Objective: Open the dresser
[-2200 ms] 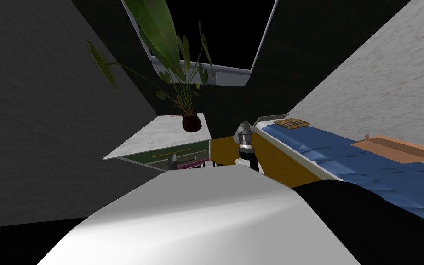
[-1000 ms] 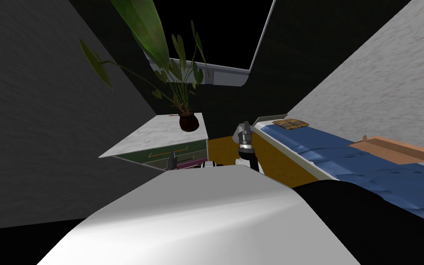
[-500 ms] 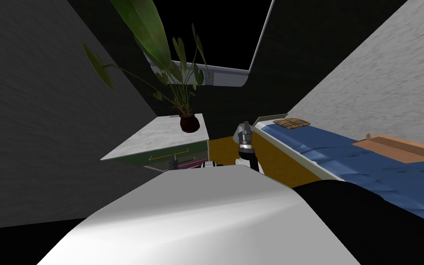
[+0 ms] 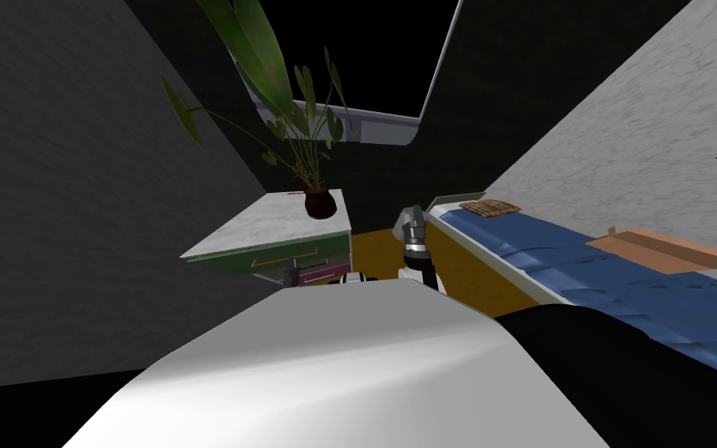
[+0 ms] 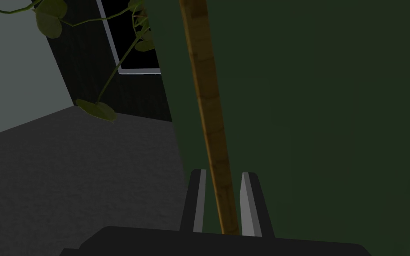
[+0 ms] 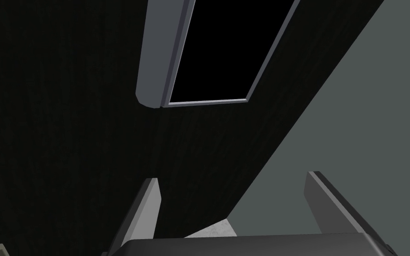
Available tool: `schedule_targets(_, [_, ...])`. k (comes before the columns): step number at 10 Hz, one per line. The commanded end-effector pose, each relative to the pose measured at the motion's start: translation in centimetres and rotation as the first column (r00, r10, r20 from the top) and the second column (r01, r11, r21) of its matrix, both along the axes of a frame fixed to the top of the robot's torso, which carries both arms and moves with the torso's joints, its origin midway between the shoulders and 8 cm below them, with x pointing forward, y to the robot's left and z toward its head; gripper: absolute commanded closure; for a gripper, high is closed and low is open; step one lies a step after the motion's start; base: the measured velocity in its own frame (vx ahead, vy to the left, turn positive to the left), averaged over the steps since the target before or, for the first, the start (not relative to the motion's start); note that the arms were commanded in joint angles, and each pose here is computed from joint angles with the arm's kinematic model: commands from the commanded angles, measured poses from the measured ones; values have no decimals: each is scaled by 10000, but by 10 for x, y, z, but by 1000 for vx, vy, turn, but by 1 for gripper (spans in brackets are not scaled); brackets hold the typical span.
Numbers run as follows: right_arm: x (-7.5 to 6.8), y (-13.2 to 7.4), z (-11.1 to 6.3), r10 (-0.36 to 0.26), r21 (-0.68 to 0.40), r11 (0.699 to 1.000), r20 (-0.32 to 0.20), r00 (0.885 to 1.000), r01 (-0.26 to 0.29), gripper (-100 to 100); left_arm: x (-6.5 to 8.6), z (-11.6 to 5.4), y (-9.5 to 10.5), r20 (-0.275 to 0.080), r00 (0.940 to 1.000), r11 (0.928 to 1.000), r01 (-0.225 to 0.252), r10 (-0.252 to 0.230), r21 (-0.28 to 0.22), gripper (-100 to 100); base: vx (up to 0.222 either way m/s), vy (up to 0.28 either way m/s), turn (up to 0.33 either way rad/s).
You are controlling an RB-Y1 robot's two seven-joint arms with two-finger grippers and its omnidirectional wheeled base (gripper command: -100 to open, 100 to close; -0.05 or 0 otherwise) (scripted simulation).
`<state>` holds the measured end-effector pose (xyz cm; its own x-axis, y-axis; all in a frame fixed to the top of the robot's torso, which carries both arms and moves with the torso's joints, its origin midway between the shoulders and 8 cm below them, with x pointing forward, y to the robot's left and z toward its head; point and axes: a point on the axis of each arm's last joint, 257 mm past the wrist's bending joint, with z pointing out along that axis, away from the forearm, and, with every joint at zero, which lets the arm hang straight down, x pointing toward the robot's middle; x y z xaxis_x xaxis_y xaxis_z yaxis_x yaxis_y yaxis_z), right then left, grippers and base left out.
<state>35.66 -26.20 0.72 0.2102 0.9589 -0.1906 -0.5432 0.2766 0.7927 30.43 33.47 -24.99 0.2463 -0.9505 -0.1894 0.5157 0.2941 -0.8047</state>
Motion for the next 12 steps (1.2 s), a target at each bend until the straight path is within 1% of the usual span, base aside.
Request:
schedule_targets(1, [0,0,0,0,0,10000,-1,10000,0,0,14,9,11,-47,10000,10000,41,-41,35,100,-158,-76,47])
schedule_targets(3, [0,0,0,0,0,10000,0,10000,0,0,22,14,16,-91,9999,10000,76,-76,45,100,-144,-70,34])
schedule_targets(4, [0,0,0,0,0,10000,0,10000,0,0,19,5,14,-268,9996,10000,62,-62,-14,100,-56,-24,8])
schedule_targets(8, [0,0,0,0,0,10000,0,10000,0,0,12,16,16,-9,9998,9998,204,-204,37,100,-165,-44,31])
schedule_targets(9, [0,0,0,0,-1,10000,0,10000,0,0,11,7,16,-290,9995,9999,156,-157,-37,100,-86,-16,3])
schedule_targets(10, [0,0,0,-1,-1,10000,-2,10000,1,0,4,10,15,-217,9995,9997,232,-232,-23,100,-136,-8,35])
schedule_targets(12, [0,0,0,0,-1,10000,0,10000,0,0,-1,14,15,-88,9995,9996,292,-292,12,100,-196,-40,29])
